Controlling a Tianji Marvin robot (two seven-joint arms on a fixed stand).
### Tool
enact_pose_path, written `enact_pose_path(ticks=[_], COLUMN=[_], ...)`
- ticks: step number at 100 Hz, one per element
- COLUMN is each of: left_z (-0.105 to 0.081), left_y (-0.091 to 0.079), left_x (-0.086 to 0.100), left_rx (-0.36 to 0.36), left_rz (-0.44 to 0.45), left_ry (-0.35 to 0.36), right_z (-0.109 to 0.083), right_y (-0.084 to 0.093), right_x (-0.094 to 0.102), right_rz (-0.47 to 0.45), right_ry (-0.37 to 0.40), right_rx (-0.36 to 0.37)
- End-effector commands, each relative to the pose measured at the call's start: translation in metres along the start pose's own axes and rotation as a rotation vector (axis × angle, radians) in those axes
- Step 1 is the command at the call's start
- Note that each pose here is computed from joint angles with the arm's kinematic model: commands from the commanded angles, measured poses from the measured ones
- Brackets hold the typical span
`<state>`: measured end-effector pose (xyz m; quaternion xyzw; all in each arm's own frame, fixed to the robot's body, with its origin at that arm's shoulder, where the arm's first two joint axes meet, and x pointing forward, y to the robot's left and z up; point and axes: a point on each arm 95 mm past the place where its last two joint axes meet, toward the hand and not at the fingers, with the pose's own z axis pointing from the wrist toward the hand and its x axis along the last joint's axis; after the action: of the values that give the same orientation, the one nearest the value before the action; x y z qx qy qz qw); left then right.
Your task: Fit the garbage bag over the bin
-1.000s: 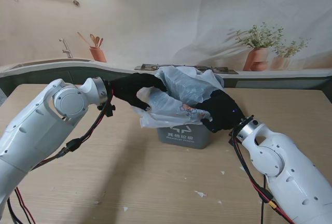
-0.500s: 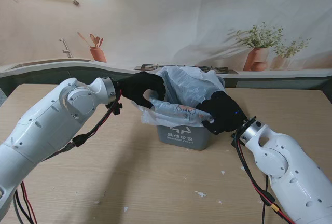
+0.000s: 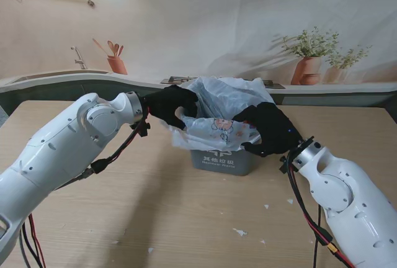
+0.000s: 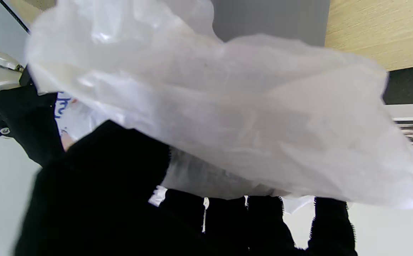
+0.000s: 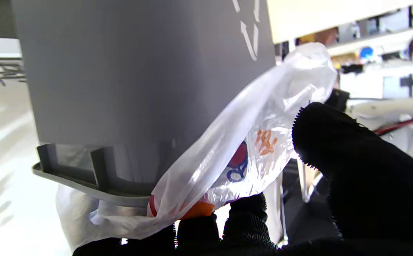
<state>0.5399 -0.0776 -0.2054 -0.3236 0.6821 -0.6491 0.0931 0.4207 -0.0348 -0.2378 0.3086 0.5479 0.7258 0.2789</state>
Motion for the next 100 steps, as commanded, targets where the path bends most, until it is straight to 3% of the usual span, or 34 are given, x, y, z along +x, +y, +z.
enact_pose_path(ticks=[1, 12, 23, 39, 48, 60, 76, 100], left_z=[0.002, 0.004, 0.005, 0.006, 0.006, 0.007, 0.006, 0.006], left_y=[0.01, 0.011, 0.011, 0.01, 0.01, 0.01, 0.011, 0.012], left_x=[-0.003, -0.003, -0.001, 0.0, 0.0, 0.001, 0.001, 0.002], left_rx=[-0.048, -0.057, -0.06, -0.061, -0.068, -0.071, -0.078, -0.078], left_rz=[-0.004, 0.009, 0.015, 0.012, 0.012, 0.012, 0.016, 0.019], left_ry=[-0.011, -0.003, 0.002, 0.004, 0.006, 0.01, 0.01, 0.013], right_z=[0.002, 0.001, -0.003, -0.006, -0.006, -0.004, -0.002, 0.006], right_y=[0.0, -0.001, 0.002, 0.007, 0.01, 0.011, 0.01, 0.021], right_x=[-0.001, -0.006, -0.013, -0.019, -0.021, -0.019, -0.016, -0.012], right_rz=[0.006, -0.024, -0.128, -0.15, -0.131, 0.021, 0.104, 0.167], right_ry=[-0.004, -0.015, -0.004, -0.009, -0.003, 0.001, -0.003, -0.039], right_rx=[0.032, 0.075, 0.128, 0.109, 0.069, -0.01, -0.072, -0.302])
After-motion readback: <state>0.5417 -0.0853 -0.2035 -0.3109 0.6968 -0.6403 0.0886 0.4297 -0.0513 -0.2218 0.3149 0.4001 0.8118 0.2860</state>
